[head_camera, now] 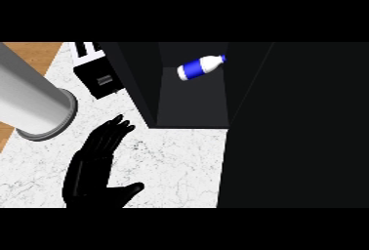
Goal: Pick up the bottled water, place it into the cabinet and close the cabinet
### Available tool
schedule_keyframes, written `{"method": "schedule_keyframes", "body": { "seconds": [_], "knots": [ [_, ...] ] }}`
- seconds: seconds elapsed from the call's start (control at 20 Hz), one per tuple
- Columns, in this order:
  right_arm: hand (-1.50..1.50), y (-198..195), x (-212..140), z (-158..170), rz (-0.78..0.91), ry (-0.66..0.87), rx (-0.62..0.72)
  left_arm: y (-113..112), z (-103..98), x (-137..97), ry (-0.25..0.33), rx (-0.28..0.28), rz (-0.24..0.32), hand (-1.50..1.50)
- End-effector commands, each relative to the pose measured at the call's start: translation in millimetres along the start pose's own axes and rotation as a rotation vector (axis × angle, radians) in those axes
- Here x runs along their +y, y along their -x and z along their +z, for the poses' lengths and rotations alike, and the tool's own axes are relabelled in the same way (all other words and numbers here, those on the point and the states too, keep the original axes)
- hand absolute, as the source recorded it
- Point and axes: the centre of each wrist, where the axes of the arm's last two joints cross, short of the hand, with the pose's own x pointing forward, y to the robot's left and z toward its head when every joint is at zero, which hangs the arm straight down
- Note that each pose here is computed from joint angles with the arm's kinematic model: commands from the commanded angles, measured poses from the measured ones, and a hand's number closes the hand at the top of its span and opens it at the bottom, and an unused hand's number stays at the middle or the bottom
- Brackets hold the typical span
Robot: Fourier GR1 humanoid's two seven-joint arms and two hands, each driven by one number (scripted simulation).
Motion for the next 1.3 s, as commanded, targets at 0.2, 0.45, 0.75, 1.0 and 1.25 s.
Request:
{"method": "schedule_keyframes", "body": {
  "seconds": [0.2,0.45,0.75,1.0,1.25],
  "knots": [
    [1.5,-47.7,15.1,-18.3,0.132,-0.249,-0.016,-35.1,32.0,28.9,-0.064,-0.004,0.061,-1.5],
    [1.5,-46.1,17.1,-26.6,0.174,-0.319,0.013,-43.8,44.7,47.4,-0.08,-0.006,0.044,-1.5],
    [1.5,-33.2,29.7,-36.6,0.021,-0.296,-0.037,-63.2,47.1,61.7,-0.056,-0.012,0.045,-1.5],
    [1.5,-25.5,41.0,-44.7,-0.123,-0.272,-0.11,-70.1,60.4,72.9,-0.048,-0.007,0.049,-1.5],
    [1.5,-19.3,37.1,-49.6,-0.094,-0.324,-0.077,-78.4,63.4,79.7,-0.011,0.007,0.056,-1.5]
  ]
}}
